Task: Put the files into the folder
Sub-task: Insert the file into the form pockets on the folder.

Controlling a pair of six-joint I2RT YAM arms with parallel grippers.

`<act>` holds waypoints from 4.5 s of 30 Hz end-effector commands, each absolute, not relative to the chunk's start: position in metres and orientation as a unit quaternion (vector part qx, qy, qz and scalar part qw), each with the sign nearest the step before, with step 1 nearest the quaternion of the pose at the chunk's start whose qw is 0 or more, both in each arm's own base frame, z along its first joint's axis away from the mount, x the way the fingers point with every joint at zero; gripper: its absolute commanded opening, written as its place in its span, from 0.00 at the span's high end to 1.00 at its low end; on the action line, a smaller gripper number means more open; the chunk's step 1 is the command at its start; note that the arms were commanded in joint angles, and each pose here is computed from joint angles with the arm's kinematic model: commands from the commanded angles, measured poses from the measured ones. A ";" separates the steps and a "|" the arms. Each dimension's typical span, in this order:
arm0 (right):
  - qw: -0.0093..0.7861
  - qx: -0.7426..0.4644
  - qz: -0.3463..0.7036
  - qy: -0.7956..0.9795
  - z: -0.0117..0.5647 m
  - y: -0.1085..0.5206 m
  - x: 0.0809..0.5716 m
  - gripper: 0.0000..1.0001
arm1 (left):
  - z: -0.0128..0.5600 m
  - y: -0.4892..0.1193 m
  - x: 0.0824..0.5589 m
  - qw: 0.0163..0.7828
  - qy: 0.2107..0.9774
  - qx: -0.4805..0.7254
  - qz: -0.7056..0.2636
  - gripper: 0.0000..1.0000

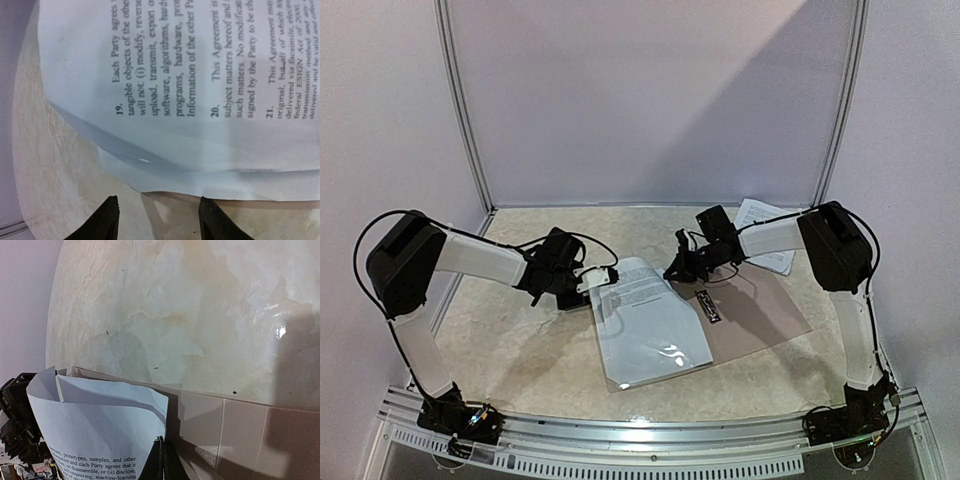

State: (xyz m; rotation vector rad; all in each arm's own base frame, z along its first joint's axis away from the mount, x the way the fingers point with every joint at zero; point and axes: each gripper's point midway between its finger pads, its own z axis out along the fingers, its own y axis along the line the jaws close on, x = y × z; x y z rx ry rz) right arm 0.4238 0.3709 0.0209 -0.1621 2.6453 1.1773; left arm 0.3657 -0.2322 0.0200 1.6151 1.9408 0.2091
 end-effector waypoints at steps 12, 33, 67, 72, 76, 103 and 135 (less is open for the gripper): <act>0.138 -0.051 0.394 0.907 0.020 0.369 0.427 0.98 | 0.049 -0.258 0.359 0.196 0.862 0.394 -0.252 0.49; 0.134 -0.047 0.388 0.911 0.016 0.367 0.425 0.99 | 0.024 -0.270 0.344 0.140 0.880 0.235 -0.388 0.48; 0.144 -0.045 0.386 0.910 0.029 0.366 0.431 0.91 | 0.039 -0.277 0.346 0.146 0.860 0.232 -0.430 1.00; 0.194 -0.063 0.330 0.921 0.055 0.350 0.438 0.77 | 0.028 -0.265 0.344 0.131 0.882 0.240 -0.384 1.00; 0.224 -0.094 0.258 0.935 0.072 0.332 0.432 0.66 | 0.019 -0.259 0.343 0.123 0.891 0.242 -0.363 1.00; 0.130 -0.189 0.006 0.973 0.009 0.258 0.340 0.51 | 0.010 -0.273 0.323 0.095 0.877 0.351 -0.313 1.00; 0.155 -0.121 -0.007 0.980 -0.007 0.252 0.346 0.73 | 0.000 -0.290 0.309 0.071 0.846 0.441 -0.291 1.00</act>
